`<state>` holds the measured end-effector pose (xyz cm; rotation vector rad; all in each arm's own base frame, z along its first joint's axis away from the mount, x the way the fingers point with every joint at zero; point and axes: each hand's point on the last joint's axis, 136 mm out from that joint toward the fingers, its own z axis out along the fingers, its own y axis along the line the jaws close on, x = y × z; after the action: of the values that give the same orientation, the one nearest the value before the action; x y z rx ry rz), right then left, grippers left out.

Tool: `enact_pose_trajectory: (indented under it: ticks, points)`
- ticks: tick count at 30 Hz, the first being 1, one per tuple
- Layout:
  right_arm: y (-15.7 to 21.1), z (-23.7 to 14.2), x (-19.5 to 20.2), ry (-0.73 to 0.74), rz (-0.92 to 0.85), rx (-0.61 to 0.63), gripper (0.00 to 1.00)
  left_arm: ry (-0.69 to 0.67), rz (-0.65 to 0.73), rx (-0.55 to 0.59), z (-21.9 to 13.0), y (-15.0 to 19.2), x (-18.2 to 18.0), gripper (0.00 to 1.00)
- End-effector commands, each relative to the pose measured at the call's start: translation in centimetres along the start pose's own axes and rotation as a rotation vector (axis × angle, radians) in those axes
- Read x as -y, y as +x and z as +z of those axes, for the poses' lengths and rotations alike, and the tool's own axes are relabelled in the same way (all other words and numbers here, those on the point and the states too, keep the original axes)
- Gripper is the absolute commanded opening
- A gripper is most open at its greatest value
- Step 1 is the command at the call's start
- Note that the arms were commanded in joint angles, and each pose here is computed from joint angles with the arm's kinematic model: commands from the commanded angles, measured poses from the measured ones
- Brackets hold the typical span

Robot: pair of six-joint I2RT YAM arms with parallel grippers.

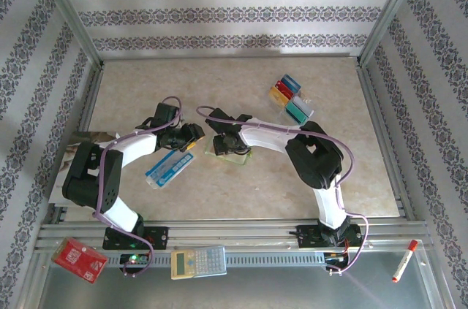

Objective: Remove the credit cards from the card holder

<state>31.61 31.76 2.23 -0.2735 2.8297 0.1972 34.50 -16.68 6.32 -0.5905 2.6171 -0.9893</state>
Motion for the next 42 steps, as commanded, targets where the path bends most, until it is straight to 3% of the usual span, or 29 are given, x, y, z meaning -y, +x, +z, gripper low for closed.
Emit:
enact_pose_trajectory:
  ticks: [1, 11, 22, 42]
  points:
    - [1.0, 1.0, 0.7, 0.017, -0.020, -0.046, 0.55, 0.044, 0.000, -0.018, -0.3, 0.2, 0.8, 0.46]
    - [2.4, 2.2, 2.9, -0.011, -0.005, -0.090, 0.39, 0.106, 0.026, -0.109, 0.6, 2.1, 2.5, 0.34]
    - [2.1, 2.1, 2.4, -0.071, 0.001, -0.079, 0.38, 0.098, 0.058, -0.183, 3.6, 3.6, 3.5, 0.32]
    - [2.0, 1.9, 2.4, -0.092, 0.008, -0.076, 0.36, 0.001, 0.052, -0.168, 5.8, 3.0, 1.4, 0.25]
